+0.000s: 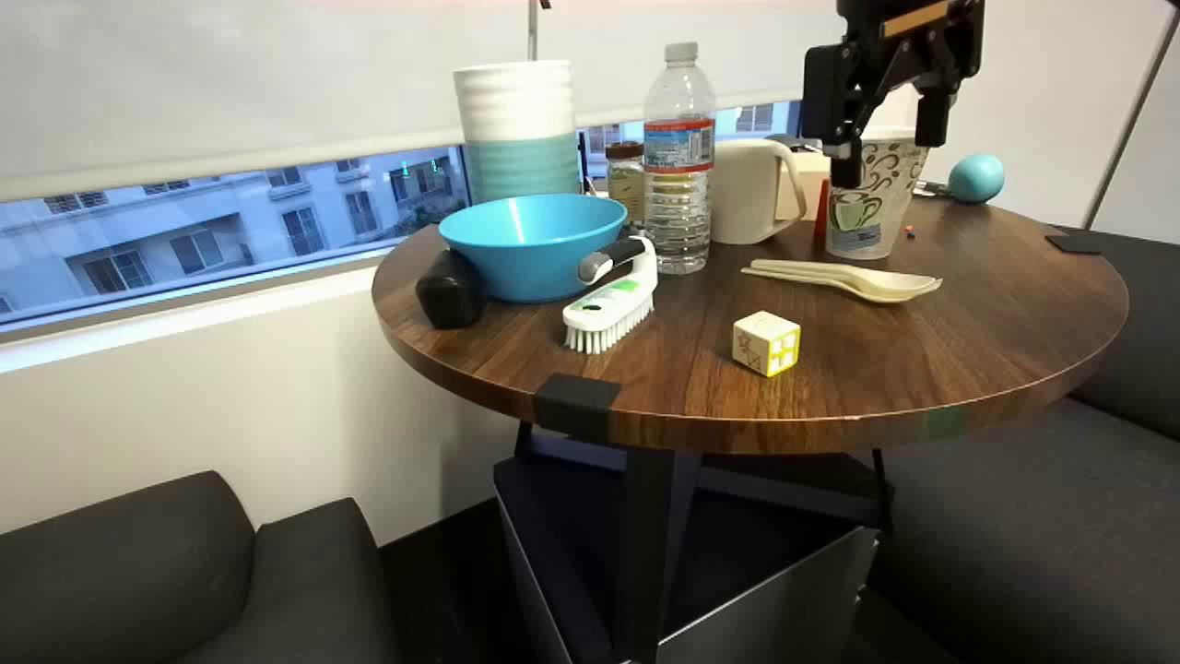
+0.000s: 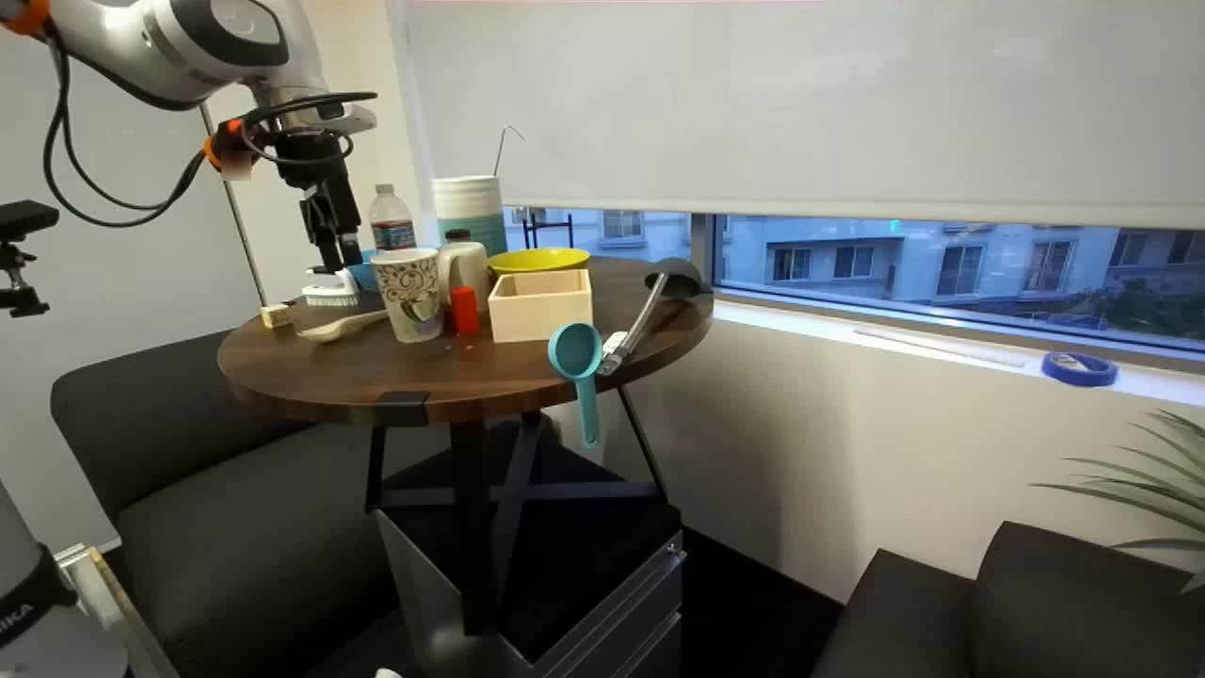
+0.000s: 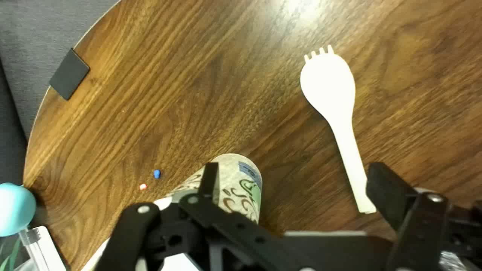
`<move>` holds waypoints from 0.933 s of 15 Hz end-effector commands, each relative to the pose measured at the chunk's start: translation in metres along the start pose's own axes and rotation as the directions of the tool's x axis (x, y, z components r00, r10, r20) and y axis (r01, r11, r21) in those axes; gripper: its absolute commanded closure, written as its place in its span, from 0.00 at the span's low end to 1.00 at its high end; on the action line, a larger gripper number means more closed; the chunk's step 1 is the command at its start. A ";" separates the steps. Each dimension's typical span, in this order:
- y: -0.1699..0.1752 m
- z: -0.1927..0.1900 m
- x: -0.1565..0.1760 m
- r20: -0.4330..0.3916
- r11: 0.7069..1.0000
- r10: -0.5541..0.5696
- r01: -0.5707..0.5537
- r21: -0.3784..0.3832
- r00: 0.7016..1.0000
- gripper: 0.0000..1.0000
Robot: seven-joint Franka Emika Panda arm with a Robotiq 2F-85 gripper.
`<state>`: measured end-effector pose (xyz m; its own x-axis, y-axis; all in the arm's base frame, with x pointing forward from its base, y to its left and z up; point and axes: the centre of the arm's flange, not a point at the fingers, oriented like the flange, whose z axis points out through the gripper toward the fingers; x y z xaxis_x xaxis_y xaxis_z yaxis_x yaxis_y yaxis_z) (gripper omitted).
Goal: Put the cutlery in the cup
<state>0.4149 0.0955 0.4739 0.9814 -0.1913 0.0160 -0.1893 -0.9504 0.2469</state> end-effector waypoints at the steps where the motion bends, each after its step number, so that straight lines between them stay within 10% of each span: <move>1: 0.000 0.000 0.000 0.000 1.000 0.000 0.000 0.000 1.000 0.00; 9: -0.015 0.002 -0.023 0.031 0.985 -0.076 0.070 0.156 0.997 0.00; 14: -0.023 0.033 -0.019 -0.118 0.970 -0.155 0.173 0.168 0.981 0.00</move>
<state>0.4052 0.1183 0.4555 0.9972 -0.0701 0.0260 -0.0724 -0.9918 0.1051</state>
